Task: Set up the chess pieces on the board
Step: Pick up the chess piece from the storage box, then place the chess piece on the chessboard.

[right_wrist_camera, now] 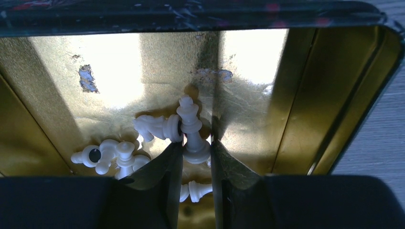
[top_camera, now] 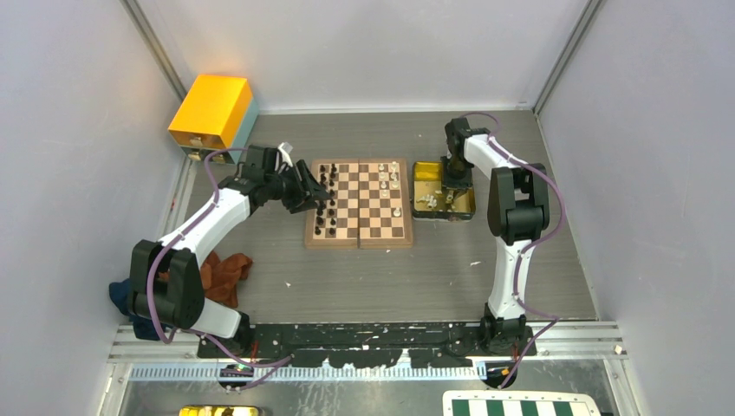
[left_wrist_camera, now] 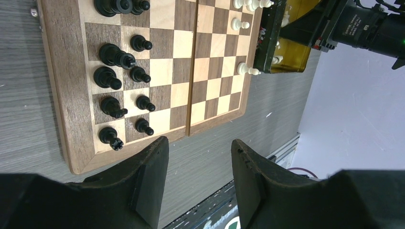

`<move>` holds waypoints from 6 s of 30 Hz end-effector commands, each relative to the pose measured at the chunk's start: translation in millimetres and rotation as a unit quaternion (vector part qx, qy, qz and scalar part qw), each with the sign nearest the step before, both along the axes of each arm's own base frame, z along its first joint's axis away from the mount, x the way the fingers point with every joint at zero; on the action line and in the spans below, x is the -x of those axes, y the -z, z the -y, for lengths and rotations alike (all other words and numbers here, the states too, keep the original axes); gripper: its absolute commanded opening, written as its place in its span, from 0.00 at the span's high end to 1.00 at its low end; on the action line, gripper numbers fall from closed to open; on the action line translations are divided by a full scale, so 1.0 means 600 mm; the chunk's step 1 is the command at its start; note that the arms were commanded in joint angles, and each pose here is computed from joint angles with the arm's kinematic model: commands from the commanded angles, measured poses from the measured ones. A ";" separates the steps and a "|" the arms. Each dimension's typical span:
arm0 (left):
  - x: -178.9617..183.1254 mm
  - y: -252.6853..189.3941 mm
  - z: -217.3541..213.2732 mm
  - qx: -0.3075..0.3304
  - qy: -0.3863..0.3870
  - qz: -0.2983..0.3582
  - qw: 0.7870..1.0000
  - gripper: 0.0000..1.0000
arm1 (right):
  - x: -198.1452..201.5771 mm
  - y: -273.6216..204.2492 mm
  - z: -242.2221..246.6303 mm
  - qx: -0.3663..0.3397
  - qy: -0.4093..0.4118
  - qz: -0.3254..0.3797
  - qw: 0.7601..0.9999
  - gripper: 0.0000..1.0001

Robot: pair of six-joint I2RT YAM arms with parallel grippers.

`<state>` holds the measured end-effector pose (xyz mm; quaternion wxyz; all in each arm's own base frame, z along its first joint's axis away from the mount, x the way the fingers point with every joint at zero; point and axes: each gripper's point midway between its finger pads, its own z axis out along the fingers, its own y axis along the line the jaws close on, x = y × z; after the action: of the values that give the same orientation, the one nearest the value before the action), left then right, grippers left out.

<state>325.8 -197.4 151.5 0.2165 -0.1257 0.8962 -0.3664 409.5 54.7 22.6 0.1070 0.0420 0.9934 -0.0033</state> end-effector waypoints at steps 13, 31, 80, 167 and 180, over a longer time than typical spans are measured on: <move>-0.015 -0.038 0.004 0.016 0.006 0.038 0.999 0.48 | -0.017 -0.076 0.010 0.015 -0.001 0.065 0.998 0.87; -0.008 -0.067 0.015 0.039 0.020 0.049 0.998 0.48 | 0.044 -0.169 -0.042 -0.006 -0.065 0.094 0.993 0.92; 0.028 -0.149 0.229 0.338 0.228 -0.025 0.913 0.52 | 0.236 -0.331 -0.348 -0.201 -0.353 0.155 0.901 0.92; 0.067 -0.131 0.224 0.270 0.256 -0.024 0.928 0.74 | 0.232 -0.302 -0.367 -0.210 -0.363 0.132 0.898 0.97; 0.075 -0.127 0.219 0.267 0.255 -0.025 0.929 0.80 | 0.229 -0.305 -0.364 -0.206 -0.362 0.139 0.899 0.98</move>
<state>287.3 -329.3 211.0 0.0389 0.0232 0.7825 -0.6210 267.4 268.7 195.3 0.2002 -0.2924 0.9037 0.2401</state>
